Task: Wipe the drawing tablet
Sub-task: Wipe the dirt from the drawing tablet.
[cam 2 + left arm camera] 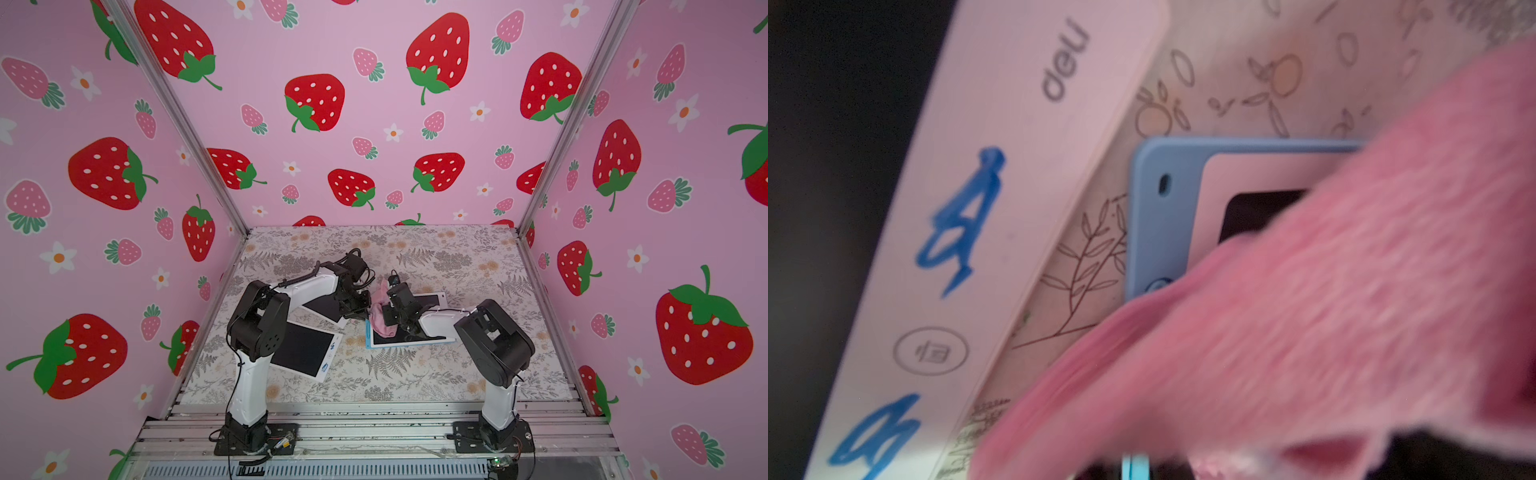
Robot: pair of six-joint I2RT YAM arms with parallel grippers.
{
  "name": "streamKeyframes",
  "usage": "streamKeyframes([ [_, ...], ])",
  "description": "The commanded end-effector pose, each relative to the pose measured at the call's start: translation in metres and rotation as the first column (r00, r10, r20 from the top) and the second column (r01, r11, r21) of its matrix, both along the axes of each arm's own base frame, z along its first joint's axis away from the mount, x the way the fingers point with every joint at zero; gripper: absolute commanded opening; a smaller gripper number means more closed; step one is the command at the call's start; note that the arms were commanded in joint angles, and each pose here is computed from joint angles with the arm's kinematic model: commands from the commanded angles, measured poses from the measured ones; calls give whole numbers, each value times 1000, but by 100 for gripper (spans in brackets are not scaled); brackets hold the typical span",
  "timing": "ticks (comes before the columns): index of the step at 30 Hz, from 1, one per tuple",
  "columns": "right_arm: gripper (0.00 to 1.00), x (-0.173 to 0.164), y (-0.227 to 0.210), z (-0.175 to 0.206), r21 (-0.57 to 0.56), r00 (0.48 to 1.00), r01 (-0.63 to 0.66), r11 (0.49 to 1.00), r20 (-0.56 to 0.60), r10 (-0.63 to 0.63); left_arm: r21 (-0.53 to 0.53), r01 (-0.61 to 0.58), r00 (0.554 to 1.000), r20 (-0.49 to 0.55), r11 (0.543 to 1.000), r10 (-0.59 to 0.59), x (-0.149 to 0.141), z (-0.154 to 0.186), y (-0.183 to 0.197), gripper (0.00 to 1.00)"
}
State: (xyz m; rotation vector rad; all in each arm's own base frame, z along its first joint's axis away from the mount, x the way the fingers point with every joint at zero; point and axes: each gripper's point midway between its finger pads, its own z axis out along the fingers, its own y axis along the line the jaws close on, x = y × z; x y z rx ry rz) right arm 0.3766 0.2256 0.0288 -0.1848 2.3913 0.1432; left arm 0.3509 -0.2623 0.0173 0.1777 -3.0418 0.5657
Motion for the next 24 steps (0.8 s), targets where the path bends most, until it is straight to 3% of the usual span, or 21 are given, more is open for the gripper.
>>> streamKeyframes([
  [1,0,3,-44,-2,4,995,96,995,-21,-96,162,-24,981,-184,986,54,-43,-64,34,12],
  [6,0,-1,-43,-3,10,996,86,996,-28,-86,157,-35,980,-187,987,65,-43,-64,35,12],
  [12,0,-11,51,15,7,989,-144,989,22,144,153,-47,981,-178,987,75,-41,-62,34,12],
  [15,0,-13,75,14,54,985,-173,984,12,172,154,-52,981,-177,987,79,-41,-61,34,12],
  [18,0,-4,66,10,33,991,-136,990,15,136,149,-58,980,-180,987,84,-43,-62,34,12],
  [24,0,14,-9,-2,34,1000,14,999,-28,-13,151,-74,977,-189,986,102,-46,-65,35,12],
])
